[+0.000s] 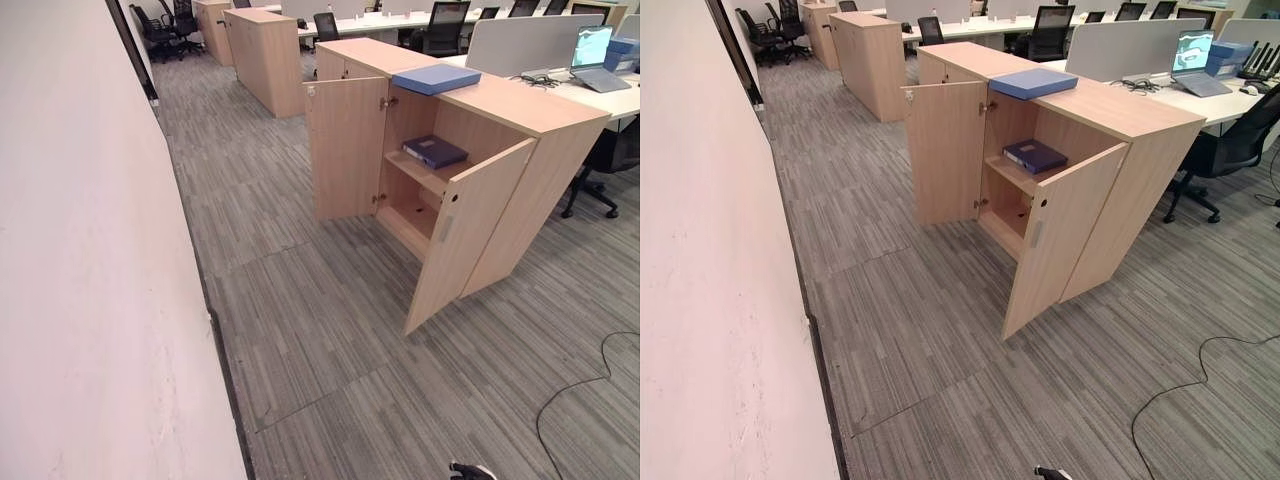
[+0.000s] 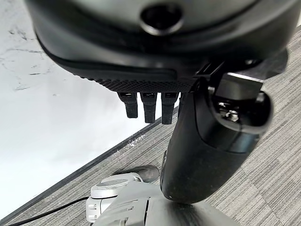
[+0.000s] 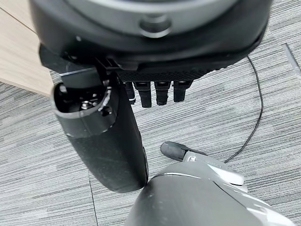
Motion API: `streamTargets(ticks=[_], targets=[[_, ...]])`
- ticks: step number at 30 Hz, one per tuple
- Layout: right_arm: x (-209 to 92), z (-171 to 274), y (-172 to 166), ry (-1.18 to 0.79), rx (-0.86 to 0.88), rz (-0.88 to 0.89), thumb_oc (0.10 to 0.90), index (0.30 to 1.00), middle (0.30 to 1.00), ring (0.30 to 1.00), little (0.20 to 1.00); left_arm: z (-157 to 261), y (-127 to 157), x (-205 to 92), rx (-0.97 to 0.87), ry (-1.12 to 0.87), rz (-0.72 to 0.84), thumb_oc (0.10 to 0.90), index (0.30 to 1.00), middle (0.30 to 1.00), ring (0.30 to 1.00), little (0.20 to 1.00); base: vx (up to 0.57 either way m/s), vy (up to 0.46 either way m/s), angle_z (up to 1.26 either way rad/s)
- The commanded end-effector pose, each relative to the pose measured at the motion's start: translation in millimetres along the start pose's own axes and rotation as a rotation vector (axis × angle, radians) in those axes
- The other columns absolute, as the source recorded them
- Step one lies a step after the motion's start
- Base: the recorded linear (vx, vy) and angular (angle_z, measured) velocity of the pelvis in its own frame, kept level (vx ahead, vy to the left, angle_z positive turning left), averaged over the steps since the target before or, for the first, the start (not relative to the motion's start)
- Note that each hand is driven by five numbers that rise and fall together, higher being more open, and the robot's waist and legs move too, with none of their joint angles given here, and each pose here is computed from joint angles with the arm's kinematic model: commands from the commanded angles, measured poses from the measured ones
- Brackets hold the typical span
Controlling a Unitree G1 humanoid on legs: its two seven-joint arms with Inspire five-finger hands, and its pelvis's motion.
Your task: Put the empty folder in the office cabinet
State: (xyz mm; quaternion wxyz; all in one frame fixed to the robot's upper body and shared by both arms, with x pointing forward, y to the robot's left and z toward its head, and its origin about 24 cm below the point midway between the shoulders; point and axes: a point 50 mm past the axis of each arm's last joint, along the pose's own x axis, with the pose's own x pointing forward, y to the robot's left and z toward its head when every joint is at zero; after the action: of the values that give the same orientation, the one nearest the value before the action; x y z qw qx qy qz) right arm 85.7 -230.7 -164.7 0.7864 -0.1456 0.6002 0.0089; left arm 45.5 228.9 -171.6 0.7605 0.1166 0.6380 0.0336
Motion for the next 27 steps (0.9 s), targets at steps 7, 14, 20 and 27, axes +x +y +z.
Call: streamTargets(ticks=[7, 14, 20, 27], targets=[[-2, -24, 7, 0.1, -0.083, 0.04, 0.8, 0.9, 0.9, 0.9, 0.9, -4, -12, 0, 0.054, 0.043, -0.065, 0.8, 0.9, 0.9, 0.9, 0.9, 0.0, 0.0, 0.0], [-1, -16, 2, 0.08, -0.077, 0.029, 0.8, 0.9, 0.9, 0.9, 0.9, 1, -5, 1, 0.034, 0.034, -0.032, 0.8, 0.9, 0.9, 0.9, 0.9, 0.0, -0.018, 0.01], [-1, -13, 0, 0.073, -0.042, 0.026, 0.8, 0.9, 0.9, 0.9, 0.9, 8, 0, 1, -0.083, 0.016, -0.006, 0.8, 0.9, 0.9, 0.9, 0.9, 0.04, -0.08, 0.05], [-2, -16, -13, 0.1, -0.089, -0.008, 0.8, 0.9, 0.9, 0.9, 0.9, 21, 0, 2, -0.129, -0.034, -0.008, 0.8, 0.9, 0.9, 0.9, 0.9, 0.06, -0.067, 0.13]])
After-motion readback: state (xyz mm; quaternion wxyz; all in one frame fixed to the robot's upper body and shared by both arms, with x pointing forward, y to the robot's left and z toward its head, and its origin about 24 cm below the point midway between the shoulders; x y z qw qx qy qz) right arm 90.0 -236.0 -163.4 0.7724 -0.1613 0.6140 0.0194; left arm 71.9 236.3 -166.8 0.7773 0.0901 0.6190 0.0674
